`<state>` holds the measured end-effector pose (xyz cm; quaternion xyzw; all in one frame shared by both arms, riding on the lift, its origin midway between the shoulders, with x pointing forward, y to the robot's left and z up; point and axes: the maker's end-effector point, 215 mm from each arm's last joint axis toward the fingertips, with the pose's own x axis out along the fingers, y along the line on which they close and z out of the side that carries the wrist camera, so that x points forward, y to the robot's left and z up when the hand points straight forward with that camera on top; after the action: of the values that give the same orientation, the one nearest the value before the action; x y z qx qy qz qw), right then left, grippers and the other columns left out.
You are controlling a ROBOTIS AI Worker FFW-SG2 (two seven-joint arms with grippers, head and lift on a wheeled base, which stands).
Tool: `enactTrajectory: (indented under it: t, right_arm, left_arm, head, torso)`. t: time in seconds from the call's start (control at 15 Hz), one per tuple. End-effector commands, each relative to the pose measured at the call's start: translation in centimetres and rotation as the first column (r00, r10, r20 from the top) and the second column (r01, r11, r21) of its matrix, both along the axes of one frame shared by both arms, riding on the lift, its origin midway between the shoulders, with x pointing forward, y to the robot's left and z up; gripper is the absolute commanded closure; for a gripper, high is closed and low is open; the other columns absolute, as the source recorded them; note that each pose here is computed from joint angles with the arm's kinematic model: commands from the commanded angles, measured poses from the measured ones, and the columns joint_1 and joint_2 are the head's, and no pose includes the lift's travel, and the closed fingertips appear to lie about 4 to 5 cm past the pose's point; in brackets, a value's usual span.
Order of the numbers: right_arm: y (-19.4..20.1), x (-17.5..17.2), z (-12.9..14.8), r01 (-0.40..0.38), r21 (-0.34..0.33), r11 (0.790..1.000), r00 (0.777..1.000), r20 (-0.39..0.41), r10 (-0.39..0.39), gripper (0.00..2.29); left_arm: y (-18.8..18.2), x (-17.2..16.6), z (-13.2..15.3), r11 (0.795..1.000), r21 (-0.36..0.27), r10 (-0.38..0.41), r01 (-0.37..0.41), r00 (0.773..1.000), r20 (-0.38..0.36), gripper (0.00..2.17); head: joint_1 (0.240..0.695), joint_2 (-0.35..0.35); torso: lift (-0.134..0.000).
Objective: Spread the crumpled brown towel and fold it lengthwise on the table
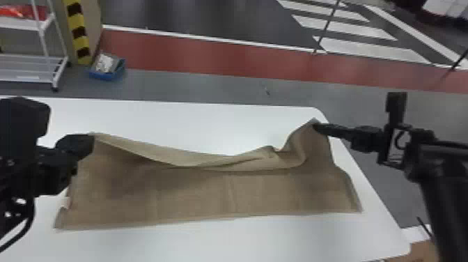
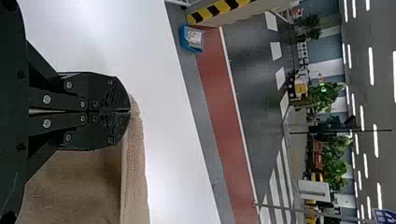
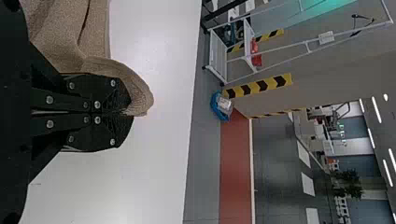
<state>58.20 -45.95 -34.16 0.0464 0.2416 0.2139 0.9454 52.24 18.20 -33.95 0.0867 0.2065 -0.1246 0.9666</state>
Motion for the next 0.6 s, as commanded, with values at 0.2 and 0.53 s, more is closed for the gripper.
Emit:
enactTrajectory:
  t: [0.2, 0.53]
  right_arm:
    - [0.5, 1.4, 1.0, 0.009, 0.023, 1.0, 1.0, 0.017, -0.01, 1.21]
    - [1.0, 6.2, 5.0, 0.028, 0.097, 0.995, 0.992, 0.118, -0.039, 1.21]
  left_arm:
    - [0.7, 2.5, 1.7, 0.999, -0.027, 0.02, -0.019, 0.999, 0.026, 1.44]
    - [4.2, 9.3, 5.6, 0.992, -0.101, 0.086, -0.079, 0.994, 0.072, 1.44]
  head:
    - [0.693, -0.261]
    - [0.639, -0.227]
  torso:
    - [-0.123]
    - [-0.123]
